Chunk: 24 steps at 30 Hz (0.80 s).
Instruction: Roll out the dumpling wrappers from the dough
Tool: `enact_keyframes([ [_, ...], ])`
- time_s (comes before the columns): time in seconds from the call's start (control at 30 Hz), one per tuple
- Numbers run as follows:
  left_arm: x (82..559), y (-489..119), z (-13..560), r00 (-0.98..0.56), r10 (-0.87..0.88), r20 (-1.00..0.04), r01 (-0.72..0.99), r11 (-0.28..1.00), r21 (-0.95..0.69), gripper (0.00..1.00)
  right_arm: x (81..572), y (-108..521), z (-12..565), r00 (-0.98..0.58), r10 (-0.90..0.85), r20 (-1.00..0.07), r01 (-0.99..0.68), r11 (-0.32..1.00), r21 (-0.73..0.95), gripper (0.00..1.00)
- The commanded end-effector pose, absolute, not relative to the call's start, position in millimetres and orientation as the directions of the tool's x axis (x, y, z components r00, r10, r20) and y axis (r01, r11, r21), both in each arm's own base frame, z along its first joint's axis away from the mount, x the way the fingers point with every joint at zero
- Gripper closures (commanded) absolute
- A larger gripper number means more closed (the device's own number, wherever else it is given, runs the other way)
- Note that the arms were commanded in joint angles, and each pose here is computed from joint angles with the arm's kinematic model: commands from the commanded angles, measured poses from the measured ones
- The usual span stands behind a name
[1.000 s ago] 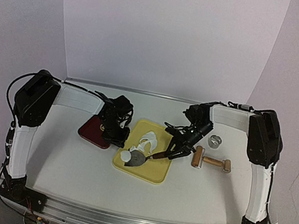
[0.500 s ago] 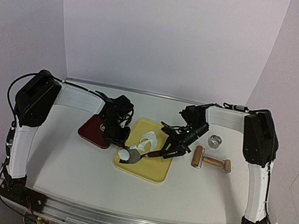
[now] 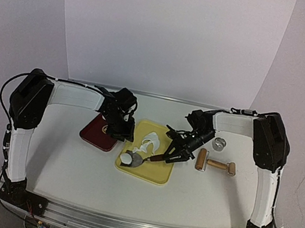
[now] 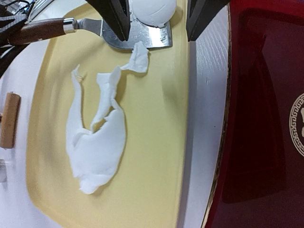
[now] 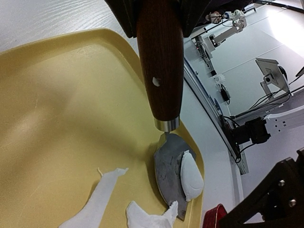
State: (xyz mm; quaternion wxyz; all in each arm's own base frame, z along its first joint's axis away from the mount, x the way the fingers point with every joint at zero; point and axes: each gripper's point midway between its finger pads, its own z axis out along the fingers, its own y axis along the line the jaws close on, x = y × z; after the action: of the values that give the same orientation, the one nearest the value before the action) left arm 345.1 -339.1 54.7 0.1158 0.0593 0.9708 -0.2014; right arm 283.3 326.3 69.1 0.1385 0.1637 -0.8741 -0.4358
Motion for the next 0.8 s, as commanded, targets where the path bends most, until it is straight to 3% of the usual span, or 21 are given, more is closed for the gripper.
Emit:
enact_keyframes([
  [0.0,358,-343,126,-0.930,0.006,-0.366,0.179,0.879,-0.441,0.55,278,334,113,-0.912,-0.410,0.018,-0.193,0.467,0.863,1.00],
  [0.47,381,-284,193,-0.884,-0.128,-0.449,0.105,0.882,-0.459,0.32,278,334,154,-0.919,-0.389,-0.058,-0.240,0.438,0.867,1.00],
  [0.67,392,-252,228,-0.847,-0.176,-0.502,0.085,0.887,-0.453,0.08,299,340,180,-0.936,-0.332,-0.115,-0.272,0.478,0.835,1.00],
  [0.77,396,-228,242,-0.827,-0.238,-0.510,0.038,0.881,-0.472,0.01,309,348,186,-0.939,-0.312,-0.145,-0.292,0.502,0.814,1.00],
])
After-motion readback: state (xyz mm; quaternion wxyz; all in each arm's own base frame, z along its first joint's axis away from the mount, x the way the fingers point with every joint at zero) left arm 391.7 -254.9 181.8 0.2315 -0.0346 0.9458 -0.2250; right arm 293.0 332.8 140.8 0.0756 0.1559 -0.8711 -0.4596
